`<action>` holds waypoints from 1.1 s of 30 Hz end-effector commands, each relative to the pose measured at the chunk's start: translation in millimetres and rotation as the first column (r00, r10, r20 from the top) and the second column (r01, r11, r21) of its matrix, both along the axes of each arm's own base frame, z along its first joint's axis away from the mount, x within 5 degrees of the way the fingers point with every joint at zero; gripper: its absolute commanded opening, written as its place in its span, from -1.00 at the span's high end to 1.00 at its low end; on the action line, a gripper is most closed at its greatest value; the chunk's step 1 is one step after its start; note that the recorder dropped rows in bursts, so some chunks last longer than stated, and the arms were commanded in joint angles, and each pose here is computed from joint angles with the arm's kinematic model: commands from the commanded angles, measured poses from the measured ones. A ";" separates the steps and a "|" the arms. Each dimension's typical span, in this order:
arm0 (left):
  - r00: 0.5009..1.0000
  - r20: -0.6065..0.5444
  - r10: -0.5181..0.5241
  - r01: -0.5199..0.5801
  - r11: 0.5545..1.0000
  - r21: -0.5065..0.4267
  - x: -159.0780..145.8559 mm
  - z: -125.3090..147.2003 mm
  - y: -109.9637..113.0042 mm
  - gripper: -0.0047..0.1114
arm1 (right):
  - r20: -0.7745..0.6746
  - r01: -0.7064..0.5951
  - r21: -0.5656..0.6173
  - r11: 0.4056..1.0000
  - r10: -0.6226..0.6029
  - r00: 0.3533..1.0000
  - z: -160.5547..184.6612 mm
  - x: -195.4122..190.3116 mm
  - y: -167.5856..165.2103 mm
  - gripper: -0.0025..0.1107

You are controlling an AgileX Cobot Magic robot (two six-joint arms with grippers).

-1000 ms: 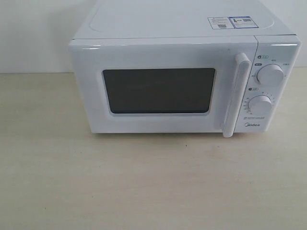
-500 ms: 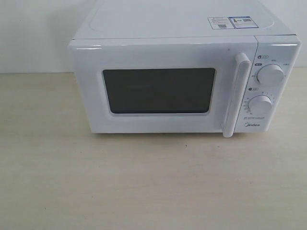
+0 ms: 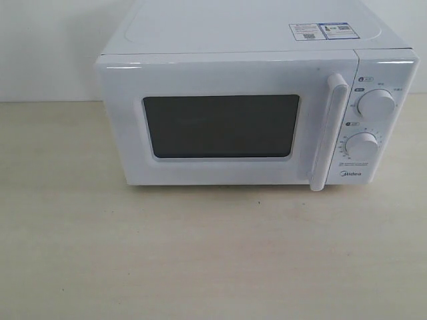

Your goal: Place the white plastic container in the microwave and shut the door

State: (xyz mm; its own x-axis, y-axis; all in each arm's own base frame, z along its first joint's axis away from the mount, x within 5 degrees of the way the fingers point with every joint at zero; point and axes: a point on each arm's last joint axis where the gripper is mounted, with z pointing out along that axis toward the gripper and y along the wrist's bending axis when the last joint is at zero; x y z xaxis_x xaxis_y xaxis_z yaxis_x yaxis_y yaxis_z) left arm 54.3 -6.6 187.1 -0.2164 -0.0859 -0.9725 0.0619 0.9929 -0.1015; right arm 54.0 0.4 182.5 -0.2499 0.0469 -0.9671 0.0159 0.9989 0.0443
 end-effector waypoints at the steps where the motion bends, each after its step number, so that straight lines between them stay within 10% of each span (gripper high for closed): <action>1: 0.999 -0.010 0.035 -0.036 0.997 -0.068 -0.1 -1.2 1.0 0.84 | 0.007 0.008 -0.006 1.000 -0.008 1.000 0.6 -0.3 -0.6 0.96; 33: 0.999 -0.010 0.041 -0.042 0.995 -0.091 0.0 -1.1 1.1 0.84 | 0.007 0.008 -0.006 1.000 -0.008 1.000 0.6 -0.3 -0.6 0.96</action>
